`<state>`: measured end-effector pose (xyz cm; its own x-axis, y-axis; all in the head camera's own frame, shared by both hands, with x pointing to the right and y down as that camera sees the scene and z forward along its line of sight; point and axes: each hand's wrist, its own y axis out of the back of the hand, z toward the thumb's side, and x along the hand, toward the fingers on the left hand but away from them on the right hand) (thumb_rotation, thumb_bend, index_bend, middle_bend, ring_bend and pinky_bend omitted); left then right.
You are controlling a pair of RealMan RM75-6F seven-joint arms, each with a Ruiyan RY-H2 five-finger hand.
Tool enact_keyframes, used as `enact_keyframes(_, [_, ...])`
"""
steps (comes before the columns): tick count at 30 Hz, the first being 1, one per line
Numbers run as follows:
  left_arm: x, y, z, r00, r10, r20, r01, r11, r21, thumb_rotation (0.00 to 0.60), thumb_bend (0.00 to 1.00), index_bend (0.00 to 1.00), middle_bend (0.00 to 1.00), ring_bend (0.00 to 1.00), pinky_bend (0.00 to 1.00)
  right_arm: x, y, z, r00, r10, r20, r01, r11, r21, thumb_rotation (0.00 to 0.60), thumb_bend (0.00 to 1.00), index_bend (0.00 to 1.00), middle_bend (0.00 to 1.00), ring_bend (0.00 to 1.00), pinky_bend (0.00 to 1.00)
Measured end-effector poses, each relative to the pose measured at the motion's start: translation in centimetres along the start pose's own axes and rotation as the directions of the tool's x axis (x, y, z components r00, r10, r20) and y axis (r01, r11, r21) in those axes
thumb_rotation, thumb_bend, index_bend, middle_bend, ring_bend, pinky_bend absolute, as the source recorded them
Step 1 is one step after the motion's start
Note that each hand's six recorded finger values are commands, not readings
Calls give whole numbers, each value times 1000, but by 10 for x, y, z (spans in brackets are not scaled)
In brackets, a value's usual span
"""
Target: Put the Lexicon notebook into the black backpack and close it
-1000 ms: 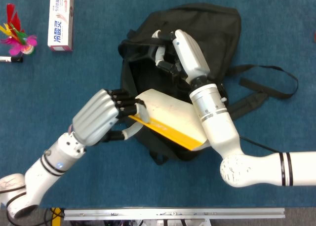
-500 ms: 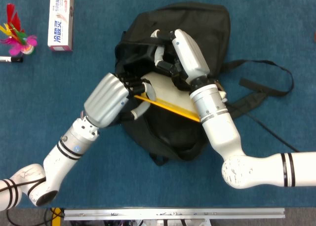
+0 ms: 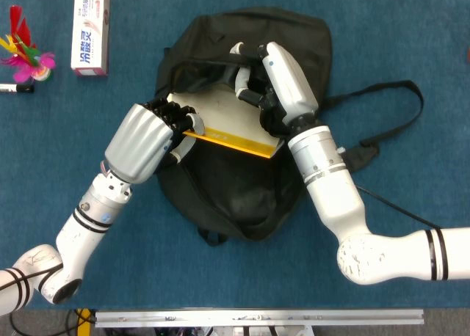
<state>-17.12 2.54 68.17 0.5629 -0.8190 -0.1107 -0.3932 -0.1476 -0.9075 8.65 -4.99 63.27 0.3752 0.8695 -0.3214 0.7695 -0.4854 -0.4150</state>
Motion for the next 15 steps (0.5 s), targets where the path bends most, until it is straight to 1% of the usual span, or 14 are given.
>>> enact_keyframes(5, [-1,-8,2,1000,12,4,-12,996,86,600,424,625,595,574,562,1,-1,3,1000,2,-2,-2,1000,-11,600,823,655,622,605,869])
enact_keyframes(11, [4,-15,6,1000,19,-8,-18,989,146,600,424,627,593,572,562,4,-6,7,1000,9,-7,-10,1000,-28,600,823,655,622,605,869])
enact_keyframes(15, [9,-21,11,1000,12,-4,-11,983,183,600,424,626,587,566,562,4,-9,9,1000,6,-11,-6,999,-36,600,823,656,622,605,869])
